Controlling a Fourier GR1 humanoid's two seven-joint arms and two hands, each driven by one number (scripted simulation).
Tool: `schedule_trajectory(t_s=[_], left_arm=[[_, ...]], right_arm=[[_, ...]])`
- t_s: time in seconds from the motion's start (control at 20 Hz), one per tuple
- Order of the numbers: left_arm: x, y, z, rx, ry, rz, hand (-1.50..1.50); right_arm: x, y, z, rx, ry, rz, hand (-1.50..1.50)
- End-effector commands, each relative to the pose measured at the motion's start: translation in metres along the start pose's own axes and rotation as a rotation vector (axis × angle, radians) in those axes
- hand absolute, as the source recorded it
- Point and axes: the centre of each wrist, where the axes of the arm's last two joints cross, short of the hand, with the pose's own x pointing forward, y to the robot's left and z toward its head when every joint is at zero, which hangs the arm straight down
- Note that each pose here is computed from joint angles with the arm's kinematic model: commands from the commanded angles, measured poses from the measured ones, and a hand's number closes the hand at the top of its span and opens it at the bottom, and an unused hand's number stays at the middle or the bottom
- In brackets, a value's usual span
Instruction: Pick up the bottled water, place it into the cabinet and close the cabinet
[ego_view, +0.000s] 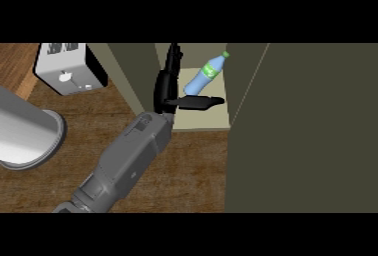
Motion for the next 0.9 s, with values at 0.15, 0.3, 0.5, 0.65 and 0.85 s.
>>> schedule_trajectory(t_s=[0.15, 0.3, 0.5, 0.65, 0.85], left_arm=[[0.006, -0.023, 0.059, -0.048, 0.034, 0.105, -1.50], [0.004, -0.022, 0.087, -0.037, 0.037, 0.144, -1.50], [-0.001, -0.013, 0.129, -0.032, 0.019, 0.156, -1.50], [0.014, -0.006, 0.158, -0.091, 0.063, 0.214, -1.50], [0.017, 0.012, 0.176, -0.156, 0.059, 0.207, 1.50]], right_arm=[[0.021, 0.016, -0.008, 0.020, -0.018, 0.040, -1.50], [0.022, 0.030, -0.007, 0.006, -0.015, 0.044, -1.50], [0.031, 0.037, 0.001, 0.009, -0.020, 0.055, -1.50], [0.027, 0.026, -0.002, 0.002, -0.042, 0.063, -1.50], [0.030, 0.043, 0.004, 0.104, 0.014, 0.070, 1.50]])
